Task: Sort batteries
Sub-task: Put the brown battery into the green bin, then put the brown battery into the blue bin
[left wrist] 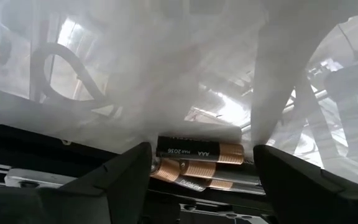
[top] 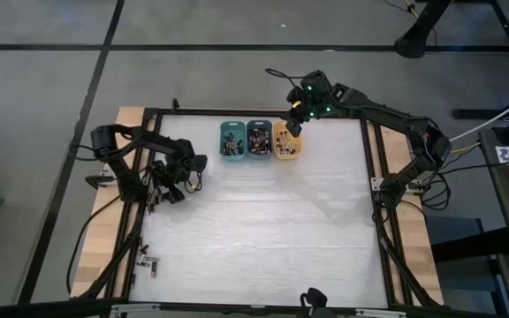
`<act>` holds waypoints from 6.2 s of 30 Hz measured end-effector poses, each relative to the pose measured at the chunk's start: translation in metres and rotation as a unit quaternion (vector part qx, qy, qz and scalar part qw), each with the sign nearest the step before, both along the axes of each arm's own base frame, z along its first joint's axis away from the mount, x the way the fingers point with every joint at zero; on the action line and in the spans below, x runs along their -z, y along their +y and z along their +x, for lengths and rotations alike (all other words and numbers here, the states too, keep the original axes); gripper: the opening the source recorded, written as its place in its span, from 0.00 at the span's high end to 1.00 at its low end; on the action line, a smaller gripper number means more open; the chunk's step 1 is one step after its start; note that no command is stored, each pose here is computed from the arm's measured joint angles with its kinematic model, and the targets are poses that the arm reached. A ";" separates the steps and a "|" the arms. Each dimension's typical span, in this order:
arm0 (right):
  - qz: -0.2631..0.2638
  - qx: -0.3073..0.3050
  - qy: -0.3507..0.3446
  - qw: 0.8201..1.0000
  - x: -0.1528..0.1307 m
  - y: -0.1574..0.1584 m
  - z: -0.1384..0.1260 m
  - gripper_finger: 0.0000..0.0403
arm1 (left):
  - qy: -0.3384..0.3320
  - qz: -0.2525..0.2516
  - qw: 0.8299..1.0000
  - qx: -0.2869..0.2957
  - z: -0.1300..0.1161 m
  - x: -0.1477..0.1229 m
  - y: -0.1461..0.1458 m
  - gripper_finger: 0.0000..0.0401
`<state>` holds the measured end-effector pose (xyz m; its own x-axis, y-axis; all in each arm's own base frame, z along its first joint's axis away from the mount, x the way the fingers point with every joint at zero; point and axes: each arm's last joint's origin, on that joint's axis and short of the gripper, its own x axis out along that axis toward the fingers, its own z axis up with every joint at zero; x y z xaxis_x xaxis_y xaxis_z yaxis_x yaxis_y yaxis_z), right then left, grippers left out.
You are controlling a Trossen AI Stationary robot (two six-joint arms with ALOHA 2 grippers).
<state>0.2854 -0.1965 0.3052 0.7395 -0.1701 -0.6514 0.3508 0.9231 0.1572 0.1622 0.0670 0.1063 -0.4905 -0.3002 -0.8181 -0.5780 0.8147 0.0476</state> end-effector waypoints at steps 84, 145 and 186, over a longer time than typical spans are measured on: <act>0.046 0.045 -0.001 0.998 0.000 0.024 0.016 1.00 | -0.499 0.286 0.816 -0.064 0.110 -0.092 0.114 0.29; -0.009 0.006 0.008 1.000 0.000 0.024 0.016 1.00 | -0.120 0.125 0.972 0.159 0.009 -0.071 -0.091 0.24; 0.012 0.014 -0.017 1.000 -0.003 0.024 0.019 1.00 | 0.009 0.025 0.974 0.224 0.025 -0.031 -0.081 0.24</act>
<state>0.3042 -0.1727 0.3083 0.7567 -0.1757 -0.6297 0.3698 0.9093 0.1907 0.1867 -0.0139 0.1369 -0.5768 -0.0127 -0.8168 -0.1642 0.9813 0.1007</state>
